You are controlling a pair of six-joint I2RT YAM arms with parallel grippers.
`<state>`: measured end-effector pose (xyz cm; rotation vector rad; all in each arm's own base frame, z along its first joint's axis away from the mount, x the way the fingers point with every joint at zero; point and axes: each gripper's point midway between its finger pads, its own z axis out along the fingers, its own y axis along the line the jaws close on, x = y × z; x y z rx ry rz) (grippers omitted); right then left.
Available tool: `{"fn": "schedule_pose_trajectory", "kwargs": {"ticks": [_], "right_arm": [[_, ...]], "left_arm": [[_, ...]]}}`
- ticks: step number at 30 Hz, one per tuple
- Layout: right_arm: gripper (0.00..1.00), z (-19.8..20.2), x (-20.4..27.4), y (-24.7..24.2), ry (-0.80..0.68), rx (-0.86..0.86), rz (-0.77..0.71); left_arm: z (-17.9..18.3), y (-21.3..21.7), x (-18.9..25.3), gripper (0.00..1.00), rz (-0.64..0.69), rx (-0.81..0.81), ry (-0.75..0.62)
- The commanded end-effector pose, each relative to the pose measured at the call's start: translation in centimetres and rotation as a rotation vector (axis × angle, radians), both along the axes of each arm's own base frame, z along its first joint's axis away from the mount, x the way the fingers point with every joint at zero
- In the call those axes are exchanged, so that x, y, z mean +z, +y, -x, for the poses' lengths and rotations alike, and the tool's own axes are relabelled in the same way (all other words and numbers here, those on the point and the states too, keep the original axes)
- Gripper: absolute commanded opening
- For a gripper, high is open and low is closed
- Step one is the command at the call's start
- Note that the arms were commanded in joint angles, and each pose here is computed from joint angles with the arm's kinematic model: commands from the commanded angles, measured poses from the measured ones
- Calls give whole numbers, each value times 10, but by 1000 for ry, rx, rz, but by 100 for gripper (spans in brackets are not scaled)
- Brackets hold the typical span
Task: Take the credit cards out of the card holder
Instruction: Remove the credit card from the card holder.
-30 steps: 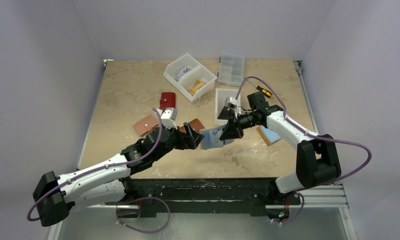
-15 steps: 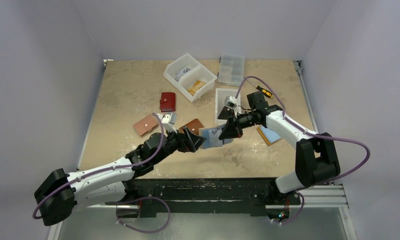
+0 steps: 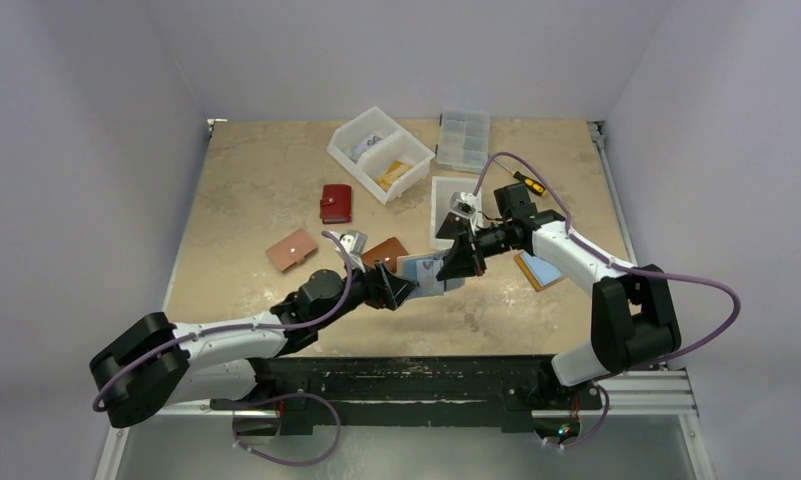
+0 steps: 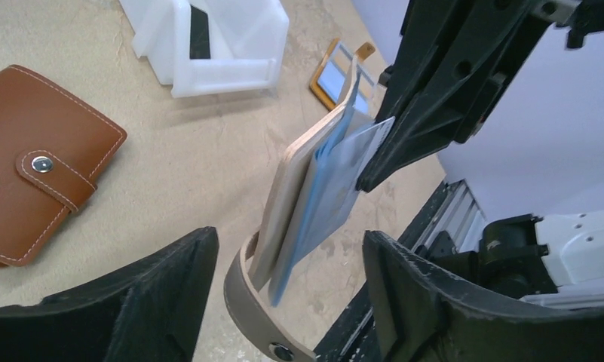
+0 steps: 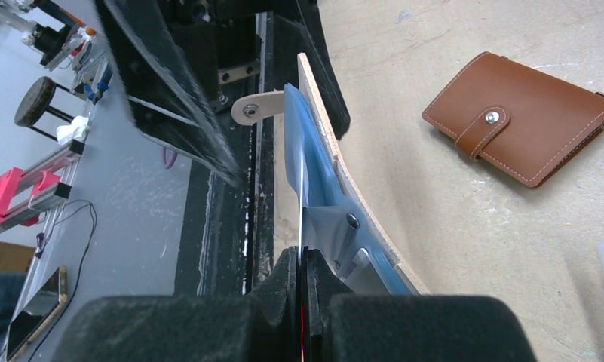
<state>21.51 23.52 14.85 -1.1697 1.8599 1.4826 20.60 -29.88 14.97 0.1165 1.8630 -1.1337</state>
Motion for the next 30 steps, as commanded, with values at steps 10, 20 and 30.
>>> {"fn": "schedule_pose_trajectory", "kwargs": {"ticks": [10, 20, 30], "right_arm": [[0, -6, 2, 1, -1, -19, -8], [0, -12, -5, 0, 1, -44, 23], [0, -13, 1, -2, -39, -40, 27]], "left_arm": [[-2, -30, 11, 0, 21, -125, -66], [2, 14, 15, 0, 157, -23, -69], [10, 28, -49, 0, 51, 7, 182]]}}
